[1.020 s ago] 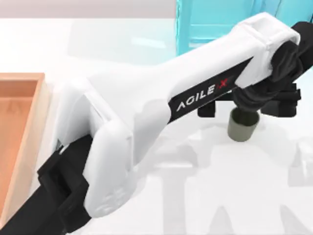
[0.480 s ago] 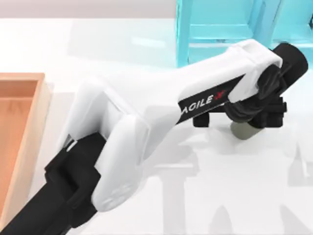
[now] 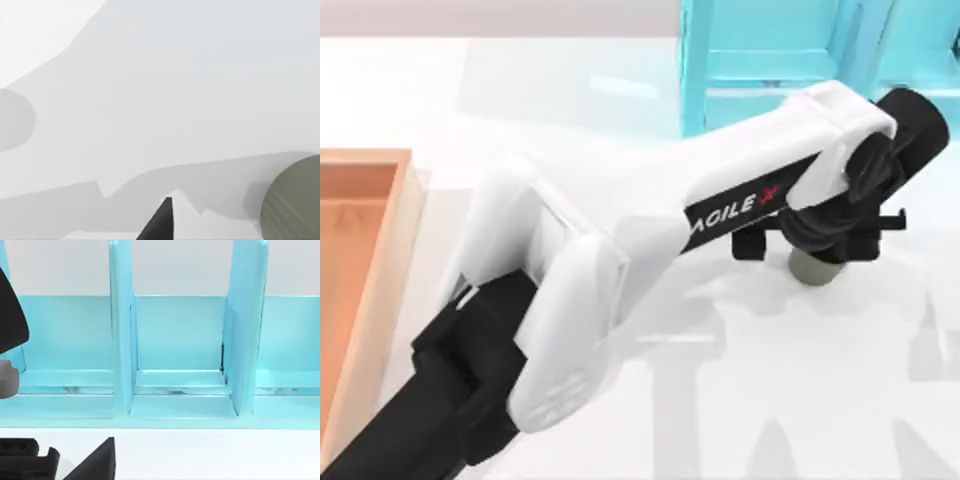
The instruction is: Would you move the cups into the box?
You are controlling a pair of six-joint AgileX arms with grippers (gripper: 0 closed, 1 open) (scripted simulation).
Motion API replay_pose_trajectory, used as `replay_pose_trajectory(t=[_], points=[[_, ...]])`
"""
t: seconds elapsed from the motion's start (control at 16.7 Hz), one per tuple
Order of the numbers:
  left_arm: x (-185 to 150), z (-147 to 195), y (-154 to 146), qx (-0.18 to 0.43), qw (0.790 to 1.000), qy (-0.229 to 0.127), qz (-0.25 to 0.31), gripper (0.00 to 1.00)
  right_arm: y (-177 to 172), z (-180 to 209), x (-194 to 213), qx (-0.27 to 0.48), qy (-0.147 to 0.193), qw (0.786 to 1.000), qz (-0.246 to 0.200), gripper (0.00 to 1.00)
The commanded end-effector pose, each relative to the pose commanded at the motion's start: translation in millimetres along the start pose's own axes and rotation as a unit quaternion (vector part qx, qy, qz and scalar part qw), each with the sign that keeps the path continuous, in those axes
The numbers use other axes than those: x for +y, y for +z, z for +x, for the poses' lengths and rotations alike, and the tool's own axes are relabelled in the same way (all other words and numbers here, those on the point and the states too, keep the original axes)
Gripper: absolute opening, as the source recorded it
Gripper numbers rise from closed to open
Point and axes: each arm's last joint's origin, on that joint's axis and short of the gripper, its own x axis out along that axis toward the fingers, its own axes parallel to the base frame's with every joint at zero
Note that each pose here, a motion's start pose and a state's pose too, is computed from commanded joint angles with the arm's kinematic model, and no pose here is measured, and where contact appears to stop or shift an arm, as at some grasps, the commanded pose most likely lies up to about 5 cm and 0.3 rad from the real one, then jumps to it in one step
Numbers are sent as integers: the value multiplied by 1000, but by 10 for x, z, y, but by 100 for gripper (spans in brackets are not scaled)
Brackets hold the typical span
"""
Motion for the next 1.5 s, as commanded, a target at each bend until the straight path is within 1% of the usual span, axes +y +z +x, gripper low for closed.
replay_pose_trajectory(t=[0.36,0.42,1.02,1.2,1.5], points=[[0,0,0,0,1000,0,0,2,0,0,0,0,0,1000,0,100],[0,0,0,0,1000,0,0,0,0,0,0,0,0,1000,0,100],[21,-47,12,0,1000,-1,2,0,0,0,0,0,0,1000,0,100],[233,-243,136,2,1000,2,4,0,0,0,0,0,0,1000,0,100],[779,-791,347,-2,1000,-3,1,0,0,0,0,0,0,1000,0,100]])
